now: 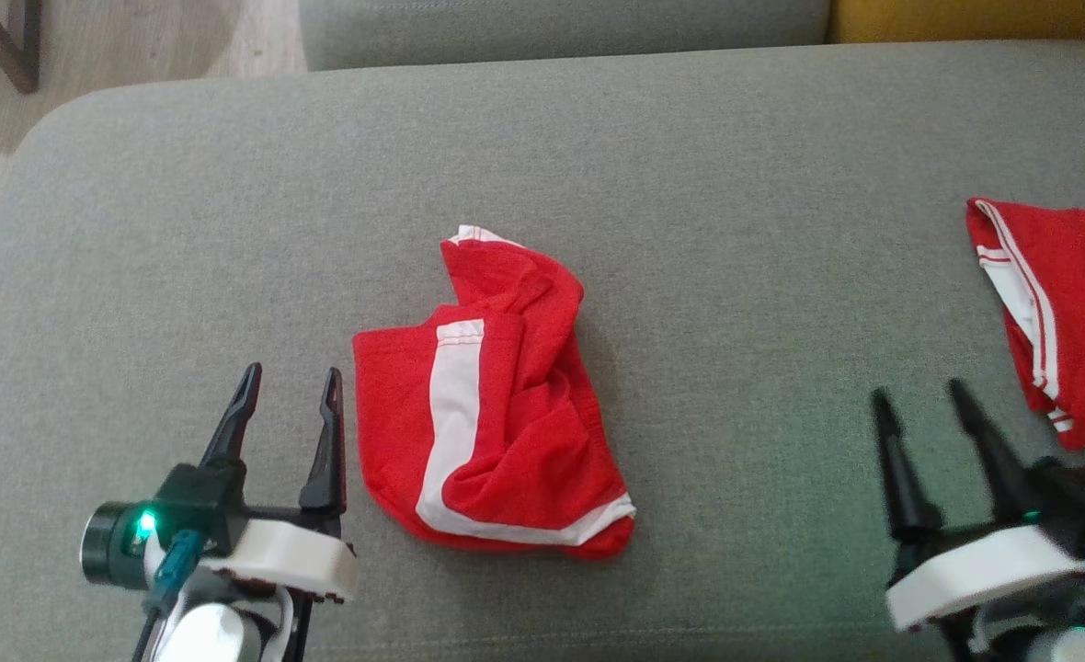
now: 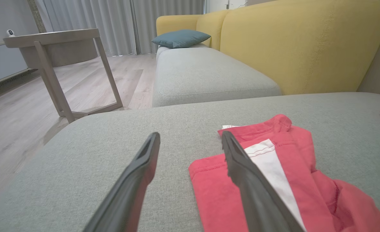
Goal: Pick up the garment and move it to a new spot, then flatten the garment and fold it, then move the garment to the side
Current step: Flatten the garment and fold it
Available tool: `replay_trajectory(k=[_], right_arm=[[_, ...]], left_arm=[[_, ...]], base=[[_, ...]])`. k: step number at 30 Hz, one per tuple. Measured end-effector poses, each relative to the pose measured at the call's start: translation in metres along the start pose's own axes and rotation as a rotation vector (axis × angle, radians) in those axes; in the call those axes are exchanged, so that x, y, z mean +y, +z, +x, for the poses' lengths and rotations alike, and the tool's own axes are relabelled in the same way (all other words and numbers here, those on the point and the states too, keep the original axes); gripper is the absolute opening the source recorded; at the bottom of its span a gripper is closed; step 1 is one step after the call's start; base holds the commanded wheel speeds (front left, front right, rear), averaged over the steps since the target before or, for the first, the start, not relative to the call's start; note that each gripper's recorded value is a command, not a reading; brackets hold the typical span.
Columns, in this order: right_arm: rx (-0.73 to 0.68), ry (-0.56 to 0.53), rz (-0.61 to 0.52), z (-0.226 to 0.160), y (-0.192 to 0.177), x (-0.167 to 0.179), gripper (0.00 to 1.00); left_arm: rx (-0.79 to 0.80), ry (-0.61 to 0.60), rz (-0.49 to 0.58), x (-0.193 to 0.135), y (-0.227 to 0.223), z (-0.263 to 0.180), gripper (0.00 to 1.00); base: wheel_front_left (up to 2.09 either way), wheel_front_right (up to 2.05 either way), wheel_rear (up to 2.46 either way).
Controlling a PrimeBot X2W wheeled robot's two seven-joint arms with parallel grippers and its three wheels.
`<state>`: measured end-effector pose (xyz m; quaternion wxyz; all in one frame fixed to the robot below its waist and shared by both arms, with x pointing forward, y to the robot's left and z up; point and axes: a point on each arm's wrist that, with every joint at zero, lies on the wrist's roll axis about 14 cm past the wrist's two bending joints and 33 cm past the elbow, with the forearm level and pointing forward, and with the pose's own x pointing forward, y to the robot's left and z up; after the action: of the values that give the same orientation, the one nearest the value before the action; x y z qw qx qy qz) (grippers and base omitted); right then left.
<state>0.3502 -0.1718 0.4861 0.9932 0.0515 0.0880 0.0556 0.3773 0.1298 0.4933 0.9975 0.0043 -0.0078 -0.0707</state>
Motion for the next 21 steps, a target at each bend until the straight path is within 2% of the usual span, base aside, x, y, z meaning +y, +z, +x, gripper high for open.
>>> replay_trajectory(k=[3,11,19,21], right_arm=[[0.094,0.078,-0.001,0.003,-0.024,0.021,1.0],[0.342,0.376,0.054,0.002,-0.092,0.111,1.0],[0.497,0.471,0.068,0.013,-0.13,0.135,1.0],[0.517,0.479,0.068,0.012,-0.135,0.137,0.45]], left_arm=[[0.002,0.01,0.001,0.002,-0.001,0.001,1.0],[-0.015,0.025,0.002,0.007,0.004,0.011,1.0],[-0.003,0.053,-0.009,0.013,-0.004,0.014,1.0],[0.001,0.056,-0.008,0.014,-0.005,0.014,1.0]], base=[[0.0,0.0,0.0],[0.0,0.0,0.0],[0.0,0.0,0.0],[0.0,0.0,0.0]])
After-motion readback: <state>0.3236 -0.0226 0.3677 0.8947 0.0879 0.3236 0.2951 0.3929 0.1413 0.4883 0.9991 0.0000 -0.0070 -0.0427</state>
